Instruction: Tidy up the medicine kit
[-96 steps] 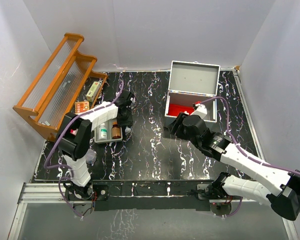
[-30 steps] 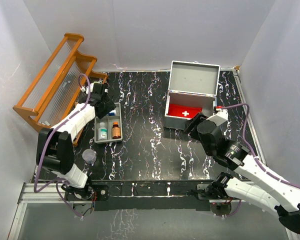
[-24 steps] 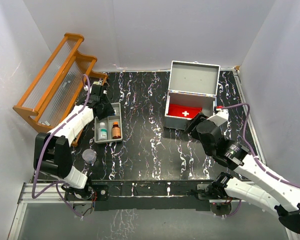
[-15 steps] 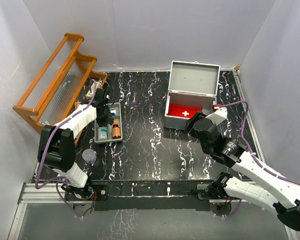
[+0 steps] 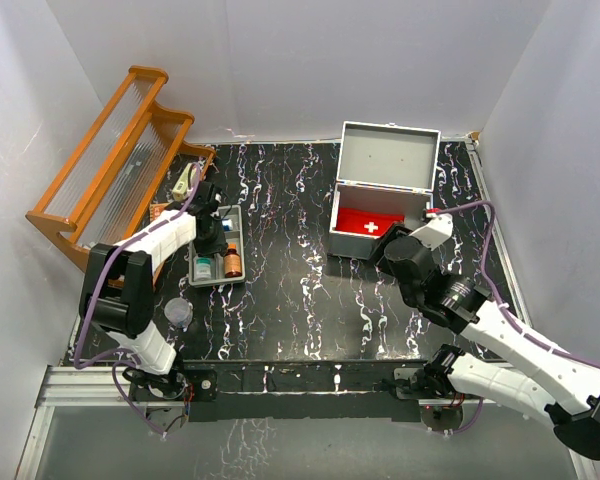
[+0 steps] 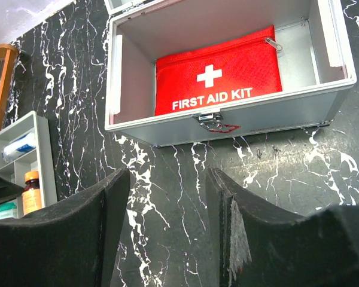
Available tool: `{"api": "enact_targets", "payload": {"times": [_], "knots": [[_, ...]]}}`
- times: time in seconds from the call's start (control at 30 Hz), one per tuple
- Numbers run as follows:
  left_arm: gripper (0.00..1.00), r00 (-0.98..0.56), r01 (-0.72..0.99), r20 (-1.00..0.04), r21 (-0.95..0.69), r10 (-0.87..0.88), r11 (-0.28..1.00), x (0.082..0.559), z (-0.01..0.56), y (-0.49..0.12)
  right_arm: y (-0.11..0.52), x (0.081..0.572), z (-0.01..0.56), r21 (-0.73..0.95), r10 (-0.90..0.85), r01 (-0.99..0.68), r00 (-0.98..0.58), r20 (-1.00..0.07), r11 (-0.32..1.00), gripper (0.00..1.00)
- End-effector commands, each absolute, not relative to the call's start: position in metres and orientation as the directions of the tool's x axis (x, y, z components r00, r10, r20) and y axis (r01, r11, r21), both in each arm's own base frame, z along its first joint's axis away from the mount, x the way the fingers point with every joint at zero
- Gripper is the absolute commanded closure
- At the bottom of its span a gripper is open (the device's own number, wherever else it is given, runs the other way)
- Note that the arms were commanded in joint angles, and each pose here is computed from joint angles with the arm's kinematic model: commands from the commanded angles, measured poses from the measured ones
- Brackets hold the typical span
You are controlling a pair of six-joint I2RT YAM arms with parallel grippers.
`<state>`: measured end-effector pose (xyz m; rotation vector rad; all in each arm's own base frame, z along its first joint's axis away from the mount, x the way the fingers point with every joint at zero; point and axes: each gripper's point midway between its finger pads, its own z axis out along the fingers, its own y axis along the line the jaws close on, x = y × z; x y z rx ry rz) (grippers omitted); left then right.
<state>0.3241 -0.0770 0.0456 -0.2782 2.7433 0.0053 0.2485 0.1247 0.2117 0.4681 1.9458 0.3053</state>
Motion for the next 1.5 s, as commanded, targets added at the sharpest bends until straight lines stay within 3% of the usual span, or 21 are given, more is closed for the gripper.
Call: {"api": "enact_targets", "payload": {"times": [0.0, 0.23, 0.4, 0.63, 0.87, 1.17, 1.37, 1.47], "knots": [[0.74, -0.922, -0.161, -0.352, -0.020, -0.158, 0.987, 0.320, 0.037, -0.075, 0.125, 0.257, 0.243, 0.465, 0.499, 0.181, -0.284, -0.819, 0.866, 0.49], [0.86, -0.927, -0.140, -0.351, 0.001, -0.130, 0.990, 0.319, 0.029, -0.071, 0.122, 0.270, 0.261, 0.373, 0.419, 0.204, -0.281, -0.863, 0.905, 0.46], [1.00, -0.921, -0.123, -0.372, -0.013, -0.119, 0.992, 0.321, 0.036, -0.074, 0.093, 0.303, 0.256, 0.216, 0.318, 0.299, -0.350, -0.881, 0.929, 0.35], [1.00, -0.907, -0.101, -0.401, -0.089, -0.129, 0.991, 0.322, 0.059, -0.086, 0.018, 0.339, 0.227, 0.186, 0.385, 0.428, -0.443, -0.809, 0.884, 0.33], [1.00, -0.887, -0.085, -0.438, -0.163, -0.149, 0.983, 0.323, 0.094, -0.096, -0.010, 0.354, 0.191, 0.169, 0.415, 0.457, -0.515, -0.750, 0.873, 0.32], [1.00, -0.879, -0.054, -0.453, -0.217, -0.149, 0.975, 0.320, 0.133, -0.105, -0.011, 0.360, 0.150, 0.132, 0.419, 0.466, -0.594, -0.687, 0.875, 0.42], [1.00, -0.880, -0.063, -0.449, -0.218, -0.157, 0.974, 0.317, 0.150, -0.104, 0.008, 0.354, 0.132, 0.196, 0.455, 0.440, -0.626, -0.633, 0.877, 0.61], [1.00, -0.877, -0.081, -0.450, -0.211, -0.171, 0.974, 0.318, 0.158, -0.102, 0.024, 0.350, 0.134, 0.206, 0.465, 0.450, -0.599, -0.652, 0.869, 0.64]]}}
